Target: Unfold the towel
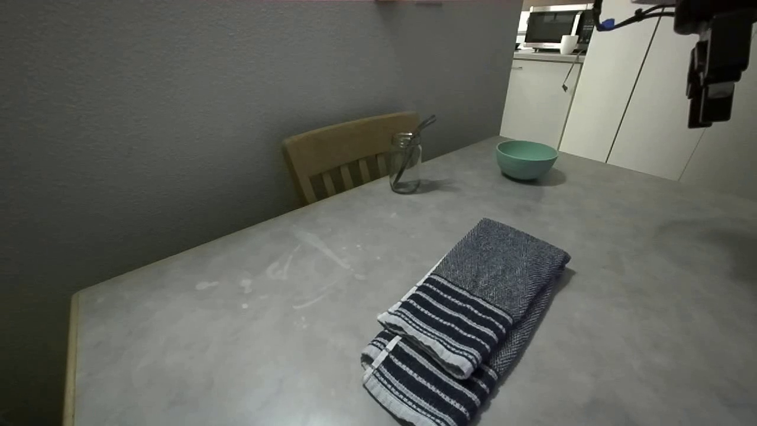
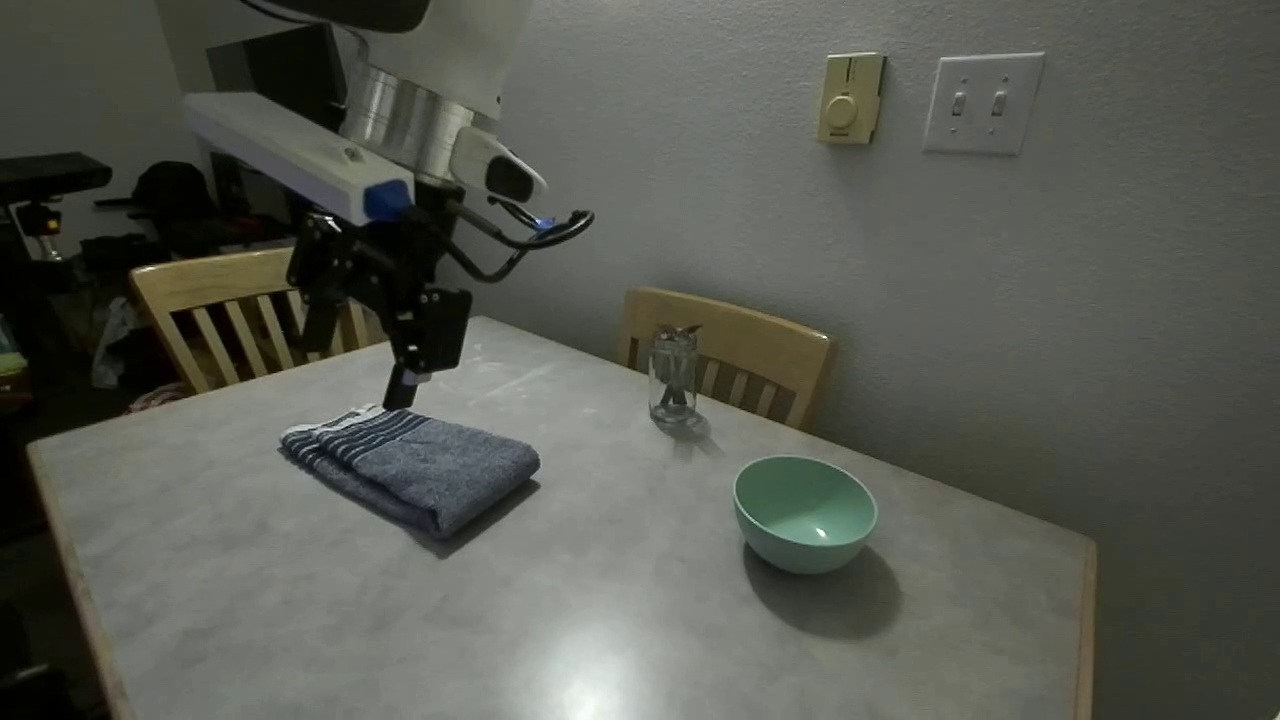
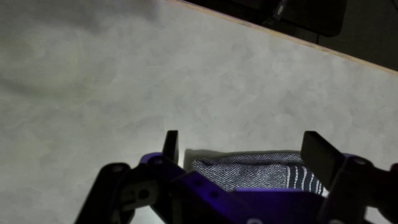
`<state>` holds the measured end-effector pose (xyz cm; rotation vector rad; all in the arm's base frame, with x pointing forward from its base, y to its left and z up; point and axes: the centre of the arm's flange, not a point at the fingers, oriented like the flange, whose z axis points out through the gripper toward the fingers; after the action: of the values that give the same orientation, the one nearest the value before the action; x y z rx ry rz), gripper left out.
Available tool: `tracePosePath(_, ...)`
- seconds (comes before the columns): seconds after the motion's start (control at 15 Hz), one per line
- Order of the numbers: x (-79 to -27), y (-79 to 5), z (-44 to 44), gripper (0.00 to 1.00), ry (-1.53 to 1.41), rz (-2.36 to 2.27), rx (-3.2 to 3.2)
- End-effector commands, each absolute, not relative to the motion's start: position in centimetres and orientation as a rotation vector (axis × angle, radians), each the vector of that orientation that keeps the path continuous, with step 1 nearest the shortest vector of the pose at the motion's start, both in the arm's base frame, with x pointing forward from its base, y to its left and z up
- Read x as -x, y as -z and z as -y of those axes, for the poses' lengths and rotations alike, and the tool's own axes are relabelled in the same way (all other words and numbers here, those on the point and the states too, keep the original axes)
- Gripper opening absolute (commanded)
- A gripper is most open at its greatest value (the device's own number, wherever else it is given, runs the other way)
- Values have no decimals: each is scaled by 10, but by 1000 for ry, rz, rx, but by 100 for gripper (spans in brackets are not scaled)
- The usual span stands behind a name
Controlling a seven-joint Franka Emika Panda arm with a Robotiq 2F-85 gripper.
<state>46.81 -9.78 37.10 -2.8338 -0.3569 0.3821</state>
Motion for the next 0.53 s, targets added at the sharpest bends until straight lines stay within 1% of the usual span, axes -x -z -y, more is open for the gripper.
tracePosePath(0.0,-468,-372,99,100,-379,356,2834)
tracePosePath(0.2,-498,-358,60,100,-431,446,2852)
tracePosePath(0.47,-532,-327,-19,100,-563,616,2871)
